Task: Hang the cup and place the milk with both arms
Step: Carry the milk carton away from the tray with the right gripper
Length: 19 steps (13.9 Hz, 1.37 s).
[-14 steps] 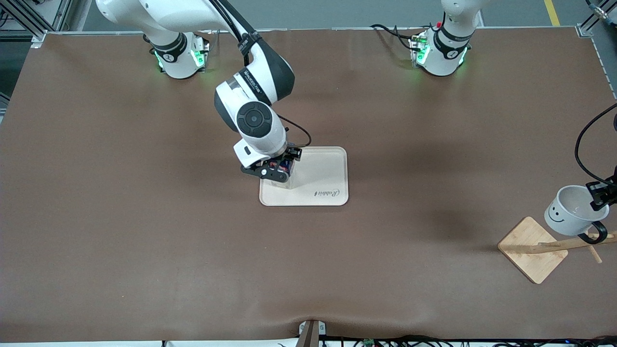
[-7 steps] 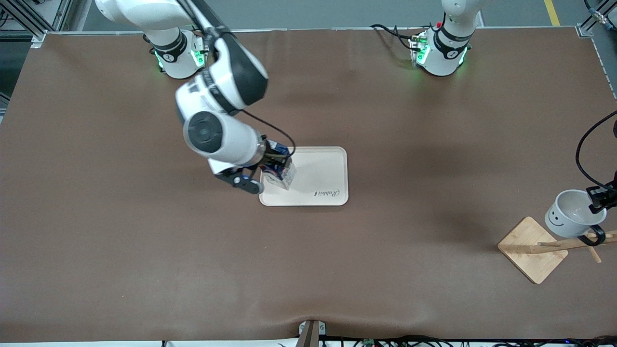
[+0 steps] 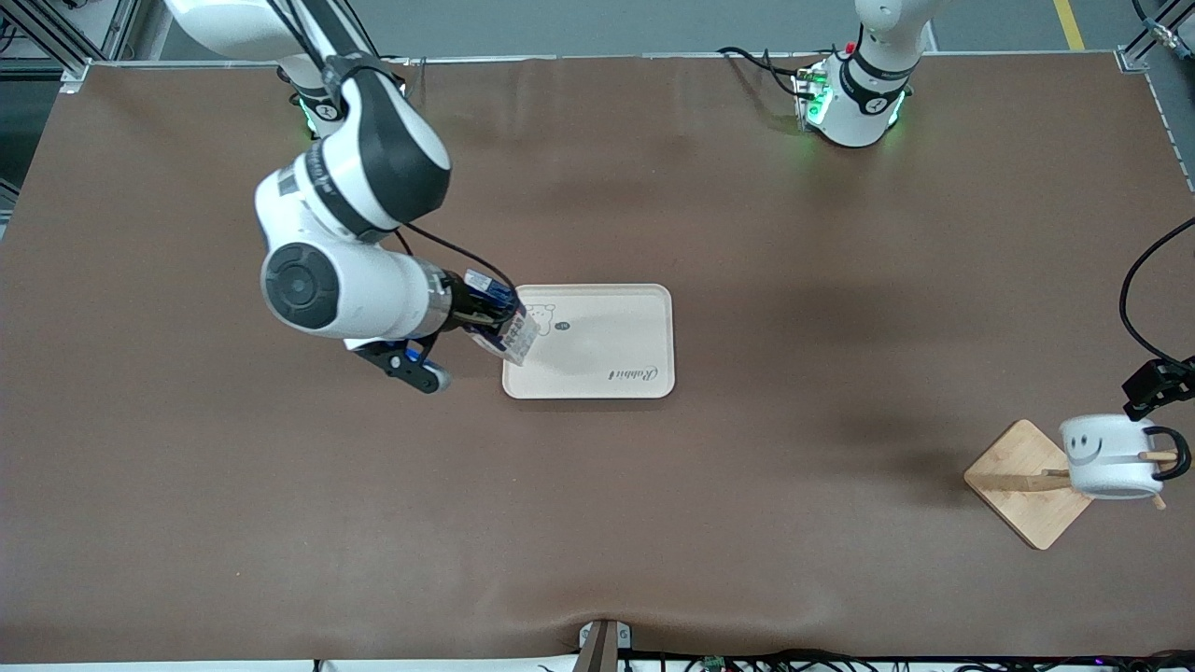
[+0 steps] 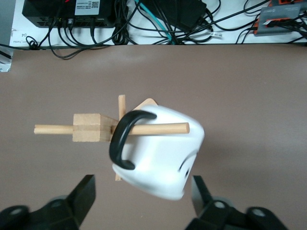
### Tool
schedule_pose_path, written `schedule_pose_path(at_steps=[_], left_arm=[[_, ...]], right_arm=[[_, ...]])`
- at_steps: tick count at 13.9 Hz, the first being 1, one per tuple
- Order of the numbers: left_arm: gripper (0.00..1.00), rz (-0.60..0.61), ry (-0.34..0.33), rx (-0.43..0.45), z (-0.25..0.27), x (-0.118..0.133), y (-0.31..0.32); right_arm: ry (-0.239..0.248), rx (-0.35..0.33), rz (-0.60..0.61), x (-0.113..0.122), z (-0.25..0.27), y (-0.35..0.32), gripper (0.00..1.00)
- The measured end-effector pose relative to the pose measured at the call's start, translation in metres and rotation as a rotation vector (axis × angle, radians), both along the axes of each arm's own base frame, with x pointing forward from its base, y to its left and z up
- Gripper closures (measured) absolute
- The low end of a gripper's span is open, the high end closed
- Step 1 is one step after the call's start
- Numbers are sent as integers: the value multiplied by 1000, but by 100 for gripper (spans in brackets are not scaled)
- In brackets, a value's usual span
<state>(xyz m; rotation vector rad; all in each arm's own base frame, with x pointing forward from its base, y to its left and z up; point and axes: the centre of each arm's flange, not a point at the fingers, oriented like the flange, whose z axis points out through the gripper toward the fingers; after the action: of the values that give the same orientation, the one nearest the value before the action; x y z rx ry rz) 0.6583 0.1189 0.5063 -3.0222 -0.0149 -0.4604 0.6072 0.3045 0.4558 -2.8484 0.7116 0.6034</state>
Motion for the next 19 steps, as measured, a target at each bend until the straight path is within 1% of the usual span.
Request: schedule_pose_path(at_steps=[1, 3, 4, 5, 6, 7, 8, 10, 12, 14, 16, 17, 19], left_arm=[[0, -5, 4, -13, 1, 0, -6], [0, -15, 28, -29, 4, -1, -18], [0, -17, 46, -33, 7, -2, -24], [0, -13, 65, -36, 11, -5, -31], [0, -10, 87, -37, 16, -9, -39], [0, -6, 106, -36, 22, -14, -46], [0, -2, 126, -33, 30, -19, -54], [0, 10, 158, -22, 47, -32, -71], [0, 24, 185, -10, 63, -45, -89], [0, 29, 213, 3, 74, -57, -103], [0, 28, 230, 15, 82, -65, -112], [0, 31, 237, 19, 85, -68, -116], [0, 42, 250, 25, 89, -74, -122]], right_arm=[[14, 9, 14, 7, 12, -25, 35], [37, 23, 59, 18, 31, -88, 35], [39, -1, 99, 20, 36, -124, 35], [38, -44, 150, 20, 37, -158, 35], [43, -85, 205, 18, 32, -186, 35], [53, -107, 250, 15, 23, -209, 35], [54, -105, 298, 13, 10, -233, 35], [19, -41, 401, 8, -22, -297, 35], [-28, 1, 417, -6, -54, -359, 35], [-56, 28, 440, -22, -81, -390, 35], [-67, 46, 460, -31, -93, -407, 35], [-62, 48, 464, -34, -96, -410, 35], [-50, 25, 481, -37, -103, -412, 35]])
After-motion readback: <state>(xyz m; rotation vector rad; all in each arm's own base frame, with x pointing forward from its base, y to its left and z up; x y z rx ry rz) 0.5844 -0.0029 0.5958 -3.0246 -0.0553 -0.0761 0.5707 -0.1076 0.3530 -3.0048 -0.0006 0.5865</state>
